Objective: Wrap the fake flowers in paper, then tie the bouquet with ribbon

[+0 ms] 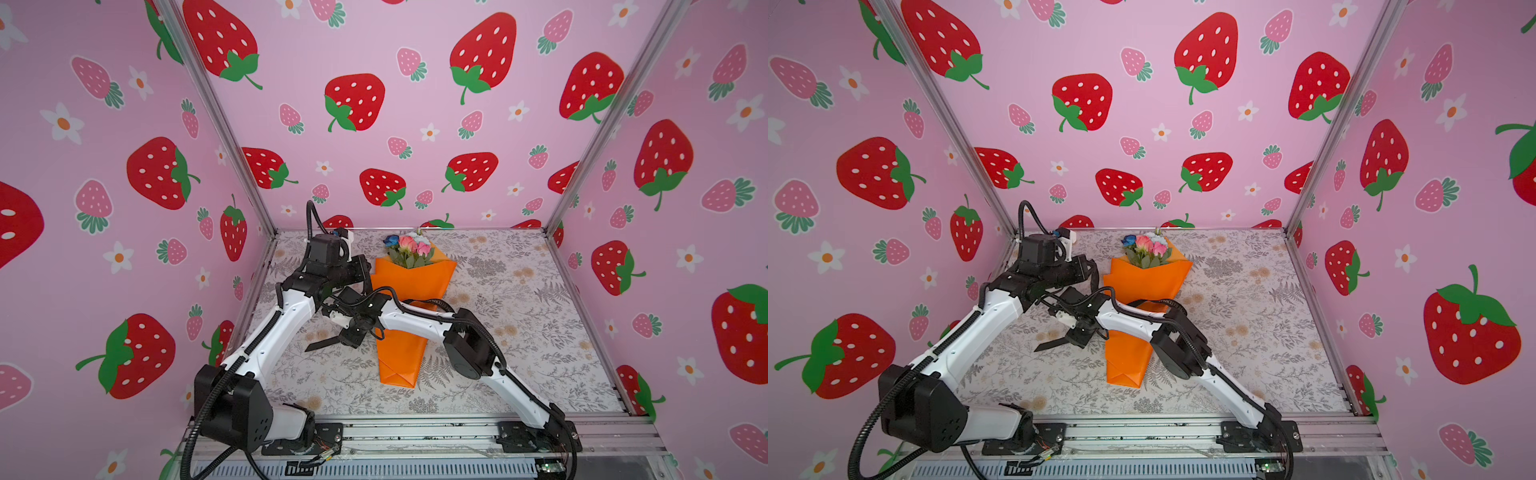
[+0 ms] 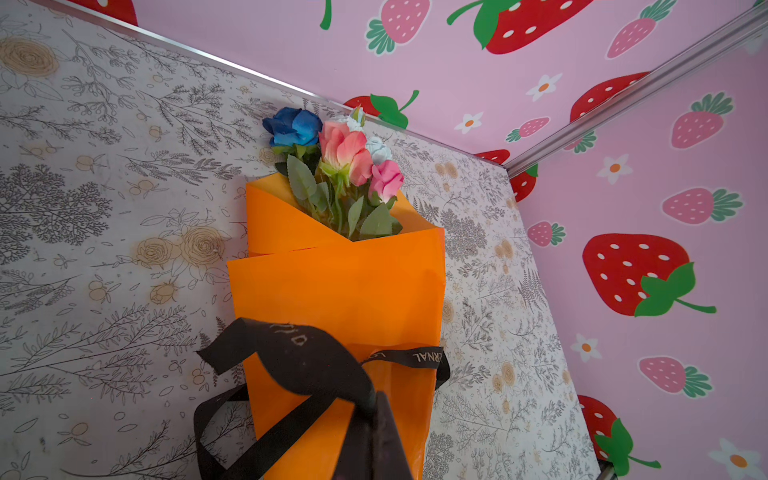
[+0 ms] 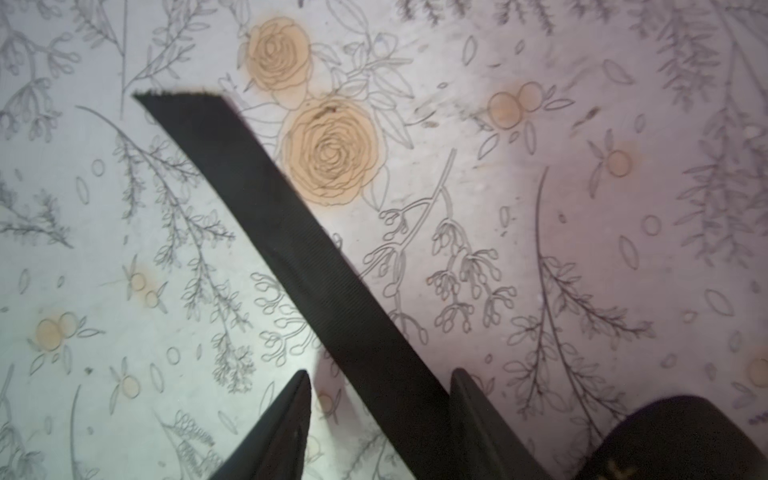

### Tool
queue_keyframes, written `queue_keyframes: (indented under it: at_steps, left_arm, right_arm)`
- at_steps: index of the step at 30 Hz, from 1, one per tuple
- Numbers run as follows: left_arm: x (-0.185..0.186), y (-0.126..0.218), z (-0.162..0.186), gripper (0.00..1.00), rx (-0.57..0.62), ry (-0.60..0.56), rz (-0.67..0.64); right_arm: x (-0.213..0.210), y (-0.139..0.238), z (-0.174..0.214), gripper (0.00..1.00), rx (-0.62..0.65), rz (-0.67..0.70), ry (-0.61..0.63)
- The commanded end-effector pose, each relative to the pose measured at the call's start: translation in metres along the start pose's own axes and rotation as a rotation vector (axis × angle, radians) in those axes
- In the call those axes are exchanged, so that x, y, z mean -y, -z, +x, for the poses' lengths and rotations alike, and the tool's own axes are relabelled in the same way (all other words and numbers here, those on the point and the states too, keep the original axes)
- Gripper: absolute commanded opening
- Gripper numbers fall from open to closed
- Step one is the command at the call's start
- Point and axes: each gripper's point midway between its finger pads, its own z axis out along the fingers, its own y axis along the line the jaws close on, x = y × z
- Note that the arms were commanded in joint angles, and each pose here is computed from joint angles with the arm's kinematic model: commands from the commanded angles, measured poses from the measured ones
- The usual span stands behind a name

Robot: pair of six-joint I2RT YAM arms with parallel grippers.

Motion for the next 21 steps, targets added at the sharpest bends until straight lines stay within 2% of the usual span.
queue_keyframes:
  at_steps: [1,12,15,19,21]
  left_arm:
    - [0.005,0.006,-0.012,0.0,0.024,-0.02,0.001]
    - [-0.001,0.0,-0.008,0.0,0.013,-0.007,-0.012]
    - [-0.003,-0.001,-0.006,0.0,0.008,-0.006,-0.016]
    - [-0.005,-0.002,-0.005,0.0,0.004,-0.006,-0.022]
    - [-0.004,-0.002,-0.005,0.0,0.003,-0.008,-0.023]
  right_arm:
    - [-0.027,-0.028,0.079,0.5,-0.268,-0.086,0.009]
    - [-0.014,-0.046,0.12,0.31,-0.398,-0.007,0.016]
    - [-0.013,-0.044,0.119,0.35,-0.393,0.0,0.012]
    - [-0.019,-0.031,0.099,0.46,-0.344,-0.029,0.043]
    - [-0.014,-0.023,0.093,0.5,-0.336,-0.002,0.064]
